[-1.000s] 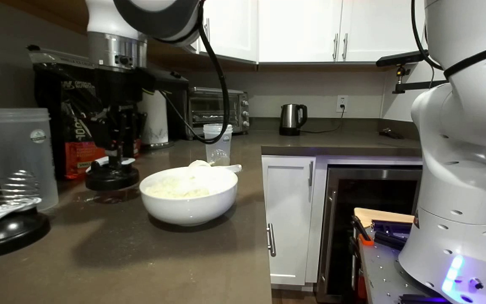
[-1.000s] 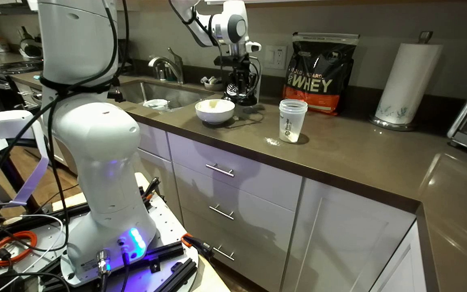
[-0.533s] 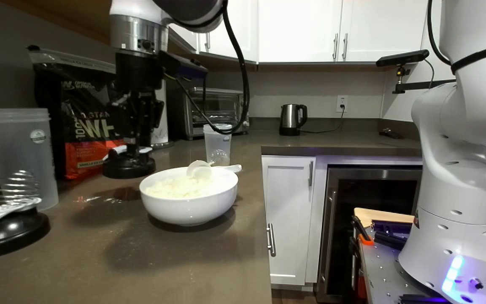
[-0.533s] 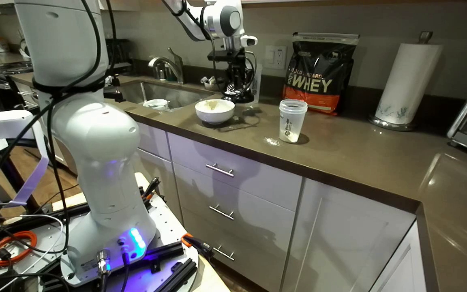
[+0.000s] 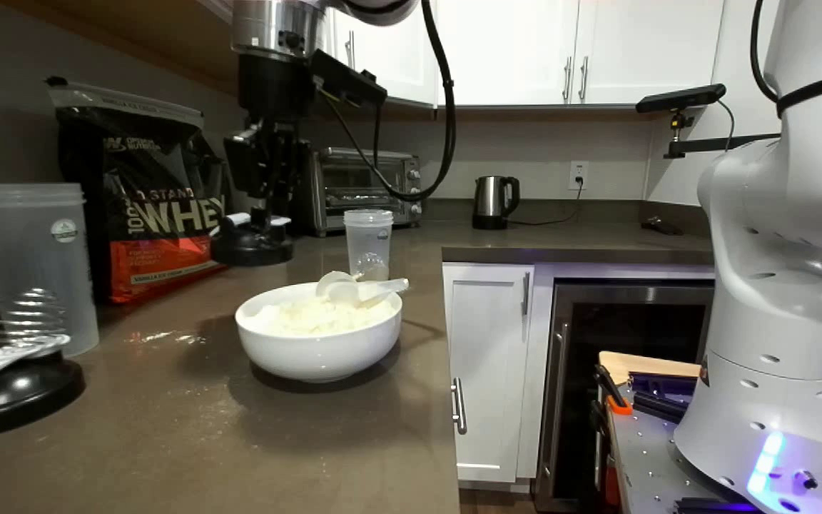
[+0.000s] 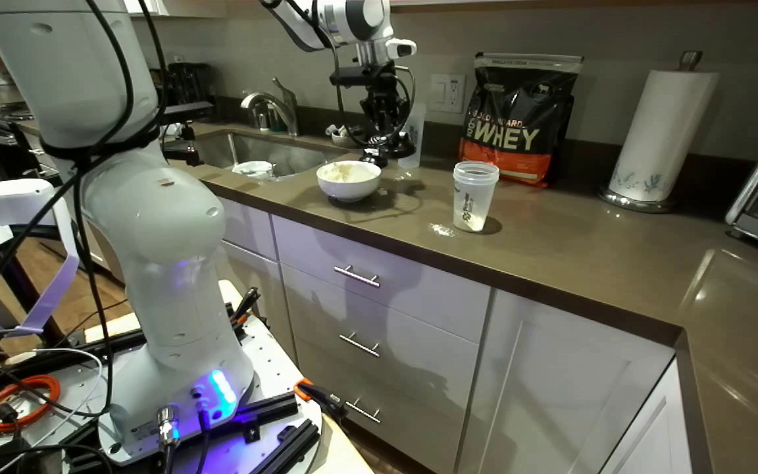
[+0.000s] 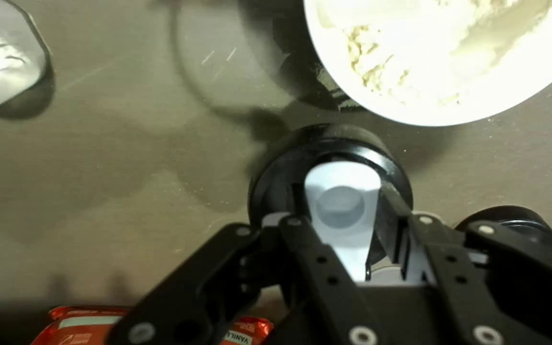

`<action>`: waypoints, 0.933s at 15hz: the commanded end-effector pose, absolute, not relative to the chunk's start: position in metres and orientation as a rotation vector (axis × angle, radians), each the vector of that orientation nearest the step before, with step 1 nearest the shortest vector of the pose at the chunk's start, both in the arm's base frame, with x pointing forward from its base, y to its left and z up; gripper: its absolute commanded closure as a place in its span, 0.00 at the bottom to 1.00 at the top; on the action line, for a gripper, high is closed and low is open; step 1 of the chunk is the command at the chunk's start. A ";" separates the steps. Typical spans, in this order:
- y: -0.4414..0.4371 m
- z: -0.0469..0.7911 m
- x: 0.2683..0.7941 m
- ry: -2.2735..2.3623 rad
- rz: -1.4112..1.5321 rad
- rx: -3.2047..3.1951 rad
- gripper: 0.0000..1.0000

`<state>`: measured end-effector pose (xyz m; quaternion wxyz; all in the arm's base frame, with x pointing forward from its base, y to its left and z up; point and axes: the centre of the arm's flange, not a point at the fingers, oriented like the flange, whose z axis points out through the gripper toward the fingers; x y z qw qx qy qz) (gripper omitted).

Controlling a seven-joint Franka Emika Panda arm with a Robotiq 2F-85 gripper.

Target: Place the black lid on the clear bottle on the right

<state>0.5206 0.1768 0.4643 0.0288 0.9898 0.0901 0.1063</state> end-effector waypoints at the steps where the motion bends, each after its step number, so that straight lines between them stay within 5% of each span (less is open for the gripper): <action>1: 0.146 0.492 0.493 0.264 0.323 3.045 0.88; 14: 0.039 0.533 0.490 -0.031 0.313 3.012 0.88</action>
